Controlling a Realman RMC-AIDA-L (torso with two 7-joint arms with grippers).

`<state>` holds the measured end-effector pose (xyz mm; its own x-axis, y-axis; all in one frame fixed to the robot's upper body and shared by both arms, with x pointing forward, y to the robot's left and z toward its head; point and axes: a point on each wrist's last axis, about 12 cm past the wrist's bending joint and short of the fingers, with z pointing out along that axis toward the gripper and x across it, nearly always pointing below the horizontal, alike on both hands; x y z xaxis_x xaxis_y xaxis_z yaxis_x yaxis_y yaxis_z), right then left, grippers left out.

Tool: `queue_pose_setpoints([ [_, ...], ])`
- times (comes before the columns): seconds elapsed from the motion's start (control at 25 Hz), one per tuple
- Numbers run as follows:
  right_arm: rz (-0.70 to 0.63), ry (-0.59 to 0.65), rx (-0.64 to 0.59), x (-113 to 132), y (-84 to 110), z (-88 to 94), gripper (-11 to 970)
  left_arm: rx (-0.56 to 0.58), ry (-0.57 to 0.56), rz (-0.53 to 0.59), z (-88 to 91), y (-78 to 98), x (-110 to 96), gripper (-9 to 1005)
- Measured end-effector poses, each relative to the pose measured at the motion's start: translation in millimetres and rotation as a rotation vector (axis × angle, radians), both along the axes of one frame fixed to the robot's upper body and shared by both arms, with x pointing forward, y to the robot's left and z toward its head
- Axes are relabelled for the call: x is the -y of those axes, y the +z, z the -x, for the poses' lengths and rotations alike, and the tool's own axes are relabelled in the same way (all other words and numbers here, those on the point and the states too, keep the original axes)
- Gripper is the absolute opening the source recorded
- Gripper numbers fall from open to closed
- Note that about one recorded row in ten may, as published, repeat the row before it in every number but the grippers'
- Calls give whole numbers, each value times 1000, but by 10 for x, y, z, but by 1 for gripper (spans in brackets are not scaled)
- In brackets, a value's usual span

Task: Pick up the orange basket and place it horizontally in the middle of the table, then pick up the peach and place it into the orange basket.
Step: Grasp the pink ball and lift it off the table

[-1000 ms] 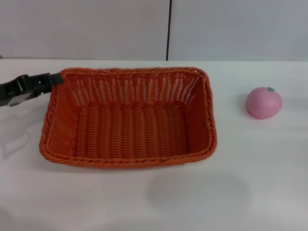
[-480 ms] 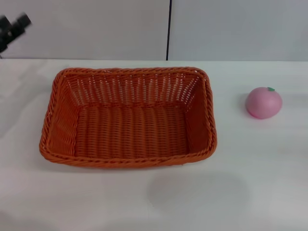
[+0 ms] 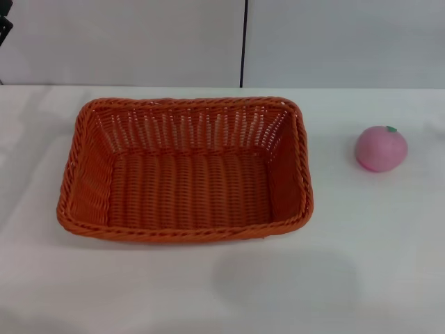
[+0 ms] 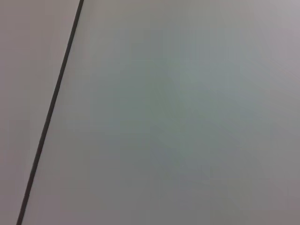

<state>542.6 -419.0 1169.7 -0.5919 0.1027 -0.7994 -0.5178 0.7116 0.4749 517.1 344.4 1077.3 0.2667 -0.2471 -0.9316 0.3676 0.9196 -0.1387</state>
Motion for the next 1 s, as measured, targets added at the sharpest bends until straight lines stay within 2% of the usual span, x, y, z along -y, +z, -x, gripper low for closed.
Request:
queue_pose_setpoints([
  [0.08, 81, 61, -112, -79, 82, -154, 679, -1, 2, 7, 9, -11, 8, 825],
  [0.2, 166, 90, -209, -178, 111, -331, 677, -3, 0, 11, 17, -24, 23, 824],
  [0.32, 219, 130, -243, -341, 99, -492, 676, -4, 4, 0, 31, -50, 49, 824],
  [0.44, 270, 167, -278, -548, -5, -629, 674, -4, 8, -11, 42, -70, 69, 825],
  [0.8, 407, 216, -322, -1005, -327, -805, 668, 28, -6, 4, 90, -46, 73, 824],
  [1.0, 434, 209, -310, -1069, -363, -846, 665, 49, -10, 9, 121, -26, 58, 824],
])
